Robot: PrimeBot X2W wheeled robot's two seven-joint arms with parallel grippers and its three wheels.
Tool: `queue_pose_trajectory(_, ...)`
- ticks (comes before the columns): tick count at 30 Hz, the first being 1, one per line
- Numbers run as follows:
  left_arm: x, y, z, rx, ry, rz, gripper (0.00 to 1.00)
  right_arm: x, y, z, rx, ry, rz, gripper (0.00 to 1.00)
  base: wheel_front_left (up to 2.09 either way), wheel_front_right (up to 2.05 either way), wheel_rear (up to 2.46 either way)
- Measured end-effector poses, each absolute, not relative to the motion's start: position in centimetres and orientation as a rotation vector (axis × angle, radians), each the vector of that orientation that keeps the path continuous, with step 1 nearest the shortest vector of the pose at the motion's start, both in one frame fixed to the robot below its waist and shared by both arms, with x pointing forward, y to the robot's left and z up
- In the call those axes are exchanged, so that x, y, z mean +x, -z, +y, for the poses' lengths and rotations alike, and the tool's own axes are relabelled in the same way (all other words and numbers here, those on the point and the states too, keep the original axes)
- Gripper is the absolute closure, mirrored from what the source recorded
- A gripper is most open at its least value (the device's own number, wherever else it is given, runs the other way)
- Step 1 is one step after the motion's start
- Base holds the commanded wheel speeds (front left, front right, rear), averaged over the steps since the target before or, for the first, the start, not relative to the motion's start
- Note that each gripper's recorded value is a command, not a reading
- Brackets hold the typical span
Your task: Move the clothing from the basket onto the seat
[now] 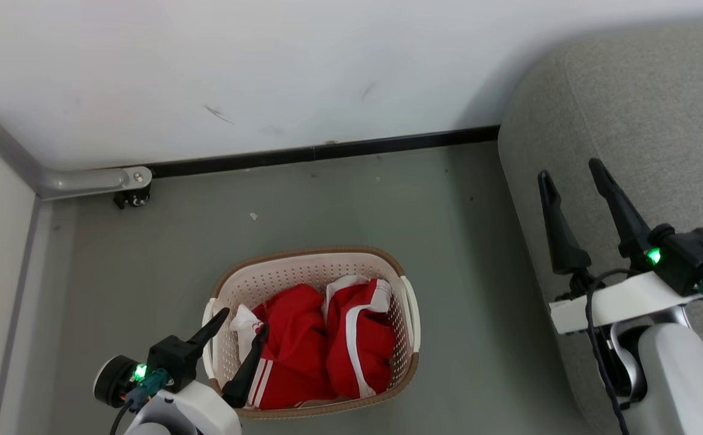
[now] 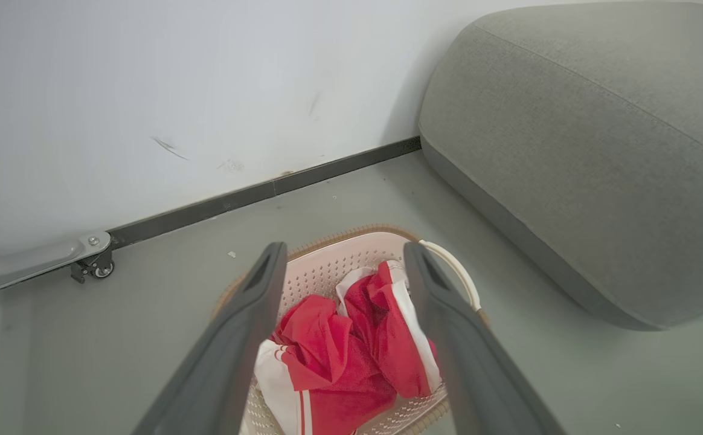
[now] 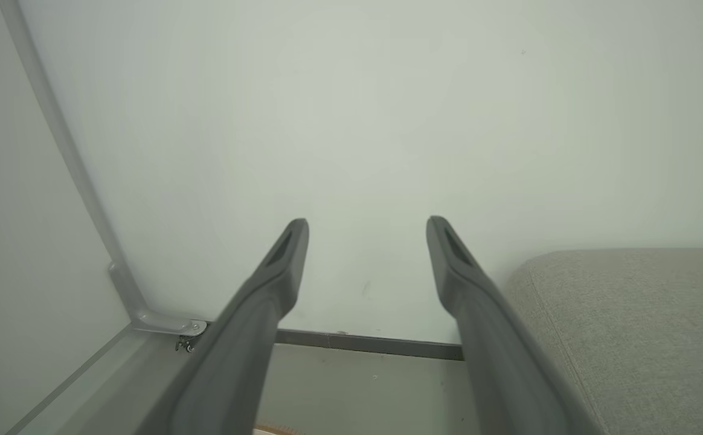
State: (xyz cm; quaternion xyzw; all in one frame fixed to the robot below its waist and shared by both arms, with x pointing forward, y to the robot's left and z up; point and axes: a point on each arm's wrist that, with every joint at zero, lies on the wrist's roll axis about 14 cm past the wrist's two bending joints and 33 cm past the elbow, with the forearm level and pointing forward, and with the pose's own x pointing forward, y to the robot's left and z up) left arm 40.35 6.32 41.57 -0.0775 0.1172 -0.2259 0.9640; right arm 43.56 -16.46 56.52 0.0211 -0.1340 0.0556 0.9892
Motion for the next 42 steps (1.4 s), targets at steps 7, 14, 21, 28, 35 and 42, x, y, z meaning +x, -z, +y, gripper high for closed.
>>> queue_pose_trajectory(7, 41.0, -38.8, 5.5, -0.130, 0.503, 0.331, 0.00, 45.5, -57.1, -15.0, 0.053, -0.160, -0.297, 0.00, 0.00, 0.00, 0.00)
queue_pose_trajectory(14, 42.1, -36.5, 5.3, -0.110, 0.528, 0.394, 0.00, 47.2, -57.0, -14.1, 0.056, -0.192, -0.308, 0.00, 0.00, 0.00, 0.00)
queue_pose_trajectory(21, 43.2, -34.1, 5.0, -0.103, 0.537, 0.459, 0.00, 49.0, -56.6, -13.8, 0.057, -0.209, -0.314, 0.00, 0.00, 0.00, 0.00)
queue_pose_trajectory(28, 43.9, -31.6, 4.8, -0.078, 0.553, 0.533, 0.00, 50.6, -56.0, -13.4, 0.067, -0.225, -0.316, 0.00, 0.00, 0.00, 0.00)
queue_pose_trajectory(35, 44.6, -29.6, 3.9, -0.007, 0.622, 0.574, 0.00, 52.3, -55.6, -12.9, 0.060, -0.249, -0.325, 0.00, 0.00, 0.00, 0.00)
queue_pose_trajectory(42, 44.8, -27.9, 2.1, 0.100, 0.734, 0.583, 0.00, 53.7, -55.5, -12.1, 0.054, -0.280, -0.344, 0.00, 0.00, 0.00, 0.00)
